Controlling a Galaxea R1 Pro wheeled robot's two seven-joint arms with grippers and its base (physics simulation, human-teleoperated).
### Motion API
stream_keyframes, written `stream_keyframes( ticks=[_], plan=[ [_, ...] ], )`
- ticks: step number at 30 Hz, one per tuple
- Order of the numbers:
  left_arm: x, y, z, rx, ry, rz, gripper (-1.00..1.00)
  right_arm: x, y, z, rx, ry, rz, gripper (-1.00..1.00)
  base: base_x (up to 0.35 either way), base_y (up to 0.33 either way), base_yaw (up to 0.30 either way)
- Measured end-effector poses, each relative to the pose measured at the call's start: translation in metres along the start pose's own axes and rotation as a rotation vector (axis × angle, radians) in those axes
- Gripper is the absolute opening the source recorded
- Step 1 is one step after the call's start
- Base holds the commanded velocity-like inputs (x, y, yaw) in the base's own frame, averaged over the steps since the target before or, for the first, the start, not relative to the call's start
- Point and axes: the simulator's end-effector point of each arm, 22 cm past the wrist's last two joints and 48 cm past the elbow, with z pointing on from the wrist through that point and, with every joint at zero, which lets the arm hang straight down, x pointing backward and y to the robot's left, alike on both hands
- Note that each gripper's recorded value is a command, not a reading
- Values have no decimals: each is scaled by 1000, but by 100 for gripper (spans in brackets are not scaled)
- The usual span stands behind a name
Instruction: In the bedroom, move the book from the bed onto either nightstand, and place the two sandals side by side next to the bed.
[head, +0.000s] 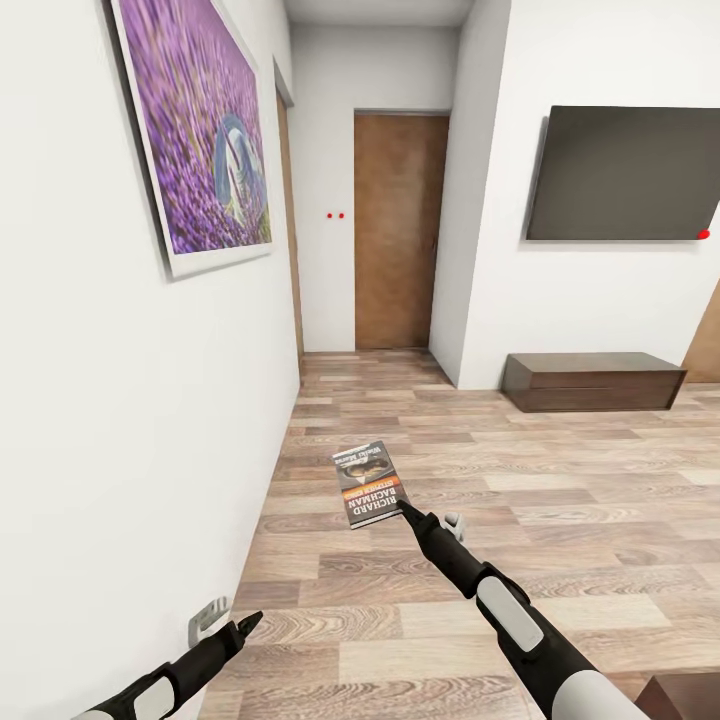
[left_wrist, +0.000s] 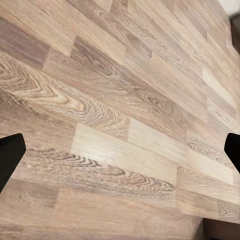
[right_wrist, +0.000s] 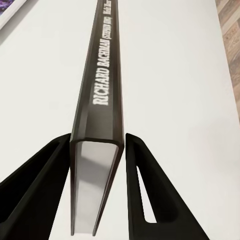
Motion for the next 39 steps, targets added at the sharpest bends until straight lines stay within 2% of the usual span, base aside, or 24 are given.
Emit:
stream_keyframes(
  ticks=[14,39],
  plan=[
    [0,1,0,-1,0,0,100,0,0,0,-1,-1,-1,-100,29,0,0],
    [-1,1,-1,-2,0,0,100,0,1,0,-1,-1,-1,-100,153,0,0]
  ],
)
